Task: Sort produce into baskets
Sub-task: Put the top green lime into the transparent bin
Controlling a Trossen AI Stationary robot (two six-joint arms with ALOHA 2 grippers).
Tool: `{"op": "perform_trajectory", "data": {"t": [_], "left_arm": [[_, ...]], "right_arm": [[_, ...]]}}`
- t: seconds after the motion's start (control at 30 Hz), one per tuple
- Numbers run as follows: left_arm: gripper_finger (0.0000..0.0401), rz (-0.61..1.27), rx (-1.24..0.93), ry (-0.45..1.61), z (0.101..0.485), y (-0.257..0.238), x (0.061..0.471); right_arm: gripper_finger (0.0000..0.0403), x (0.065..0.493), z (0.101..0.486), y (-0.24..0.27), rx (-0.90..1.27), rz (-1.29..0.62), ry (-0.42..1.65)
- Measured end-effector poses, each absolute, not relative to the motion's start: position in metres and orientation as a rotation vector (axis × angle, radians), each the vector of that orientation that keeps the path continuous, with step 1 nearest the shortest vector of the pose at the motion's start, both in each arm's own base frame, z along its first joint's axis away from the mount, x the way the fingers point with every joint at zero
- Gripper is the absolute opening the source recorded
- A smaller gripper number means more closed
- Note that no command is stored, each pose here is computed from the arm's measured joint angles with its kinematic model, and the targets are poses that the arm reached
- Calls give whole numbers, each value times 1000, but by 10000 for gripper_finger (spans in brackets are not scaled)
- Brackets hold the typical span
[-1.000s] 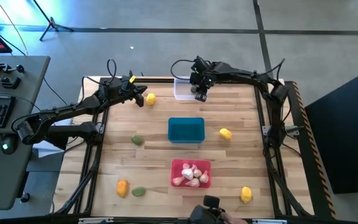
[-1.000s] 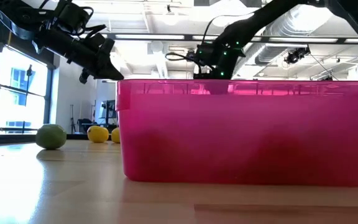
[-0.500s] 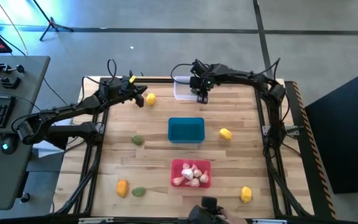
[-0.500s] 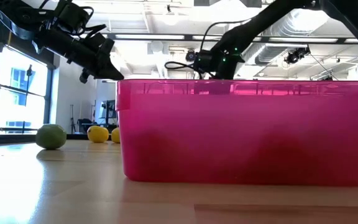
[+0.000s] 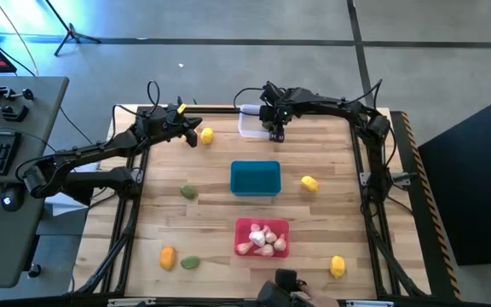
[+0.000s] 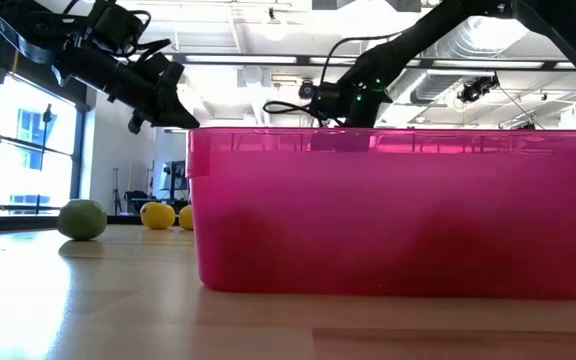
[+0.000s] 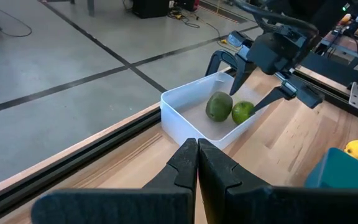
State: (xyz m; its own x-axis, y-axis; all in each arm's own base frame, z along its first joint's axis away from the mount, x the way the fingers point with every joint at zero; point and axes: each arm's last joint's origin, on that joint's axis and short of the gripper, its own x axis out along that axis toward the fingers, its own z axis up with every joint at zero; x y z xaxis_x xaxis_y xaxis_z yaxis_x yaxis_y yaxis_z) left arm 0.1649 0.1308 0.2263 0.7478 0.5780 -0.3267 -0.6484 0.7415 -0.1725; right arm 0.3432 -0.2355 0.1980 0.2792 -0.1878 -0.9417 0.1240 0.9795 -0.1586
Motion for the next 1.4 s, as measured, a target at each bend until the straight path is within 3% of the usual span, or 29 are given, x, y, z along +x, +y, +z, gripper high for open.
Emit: {"op": "perform_trajectory", "data": {"t": [0.1,0.17,0.33,0.4,0.57,0.87,1.17,1.4], "left_arm": [[0,679,-280,264,226,131,165],[0,674,-280,263,226,131,165],[0,574,-251,277,226,128,167],[0,532,-245,280,226,127,167],[0,428,-249,306,231,125,169],[0,362,-145,481,251,120,172],[0,64,-57,790,274,87,174],[4,-212,13,1123,260,48,177]], "right_arm": [[219,348,211,-233,-83,-211,1263],[189,351,226,-233,-116,-240,1238],[44,353,260,-235,-44,-257,1041],[14,350,265,-238,40,-246,981],[9,357,251,-231,120,-289,847],[1,344,227,-176,288,-355,401],[0,282,226,-123,348,-497,341],[0,237,229,-109,378,-554,328]]}}
